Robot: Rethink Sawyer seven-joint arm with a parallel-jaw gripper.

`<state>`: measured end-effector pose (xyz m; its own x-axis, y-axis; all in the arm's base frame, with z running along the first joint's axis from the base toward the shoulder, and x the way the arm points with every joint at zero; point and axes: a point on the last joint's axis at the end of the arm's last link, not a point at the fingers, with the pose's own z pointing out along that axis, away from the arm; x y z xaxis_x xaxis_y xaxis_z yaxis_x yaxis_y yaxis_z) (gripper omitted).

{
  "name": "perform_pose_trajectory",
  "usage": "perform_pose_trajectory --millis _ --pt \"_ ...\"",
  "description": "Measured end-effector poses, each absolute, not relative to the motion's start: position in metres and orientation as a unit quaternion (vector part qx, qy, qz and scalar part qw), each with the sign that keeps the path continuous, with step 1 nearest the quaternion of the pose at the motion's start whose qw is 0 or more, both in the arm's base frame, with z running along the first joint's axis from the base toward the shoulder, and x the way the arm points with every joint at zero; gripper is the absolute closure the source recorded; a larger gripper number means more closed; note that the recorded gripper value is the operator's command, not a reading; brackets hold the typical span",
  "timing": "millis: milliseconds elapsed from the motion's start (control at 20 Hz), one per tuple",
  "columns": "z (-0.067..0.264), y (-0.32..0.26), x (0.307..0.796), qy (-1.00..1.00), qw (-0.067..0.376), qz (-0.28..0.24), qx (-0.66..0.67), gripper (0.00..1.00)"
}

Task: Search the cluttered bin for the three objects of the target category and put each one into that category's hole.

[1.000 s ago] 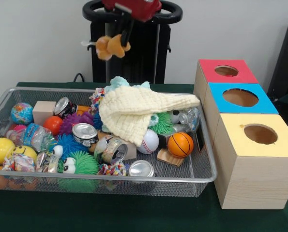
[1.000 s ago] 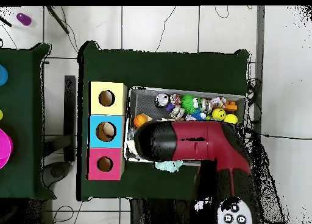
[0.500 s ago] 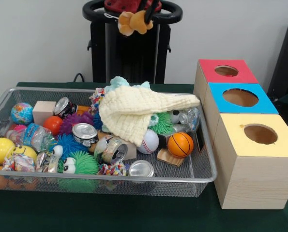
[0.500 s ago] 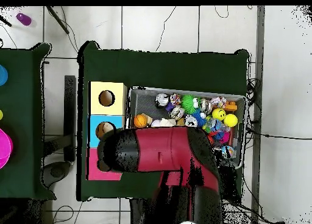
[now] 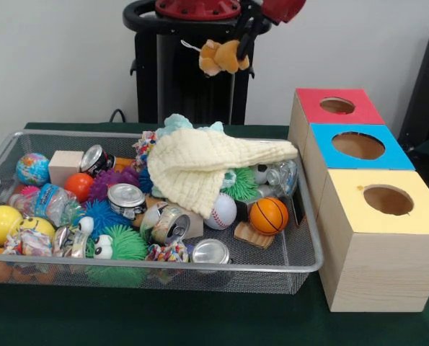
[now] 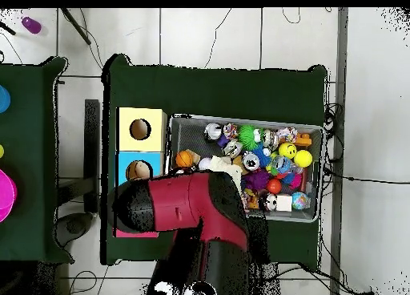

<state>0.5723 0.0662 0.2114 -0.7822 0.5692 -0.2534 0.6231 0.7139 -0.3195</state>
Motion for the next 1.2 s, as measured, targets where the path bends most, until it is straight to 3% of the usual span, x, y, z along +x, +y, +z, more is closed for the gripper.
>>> perform_pose_trajectory --millis 300,600,1200 --pt "0.177 0.082 0.555 0.912 0.069 -0.222 0.338 1.0" --pt "0.163 0.116 0.538 0.912 0.059 -0.242 0.325 1.0" --pt "0.183 0.181 0.552 0.887 -0.021 -0.285 0.364 1.0"
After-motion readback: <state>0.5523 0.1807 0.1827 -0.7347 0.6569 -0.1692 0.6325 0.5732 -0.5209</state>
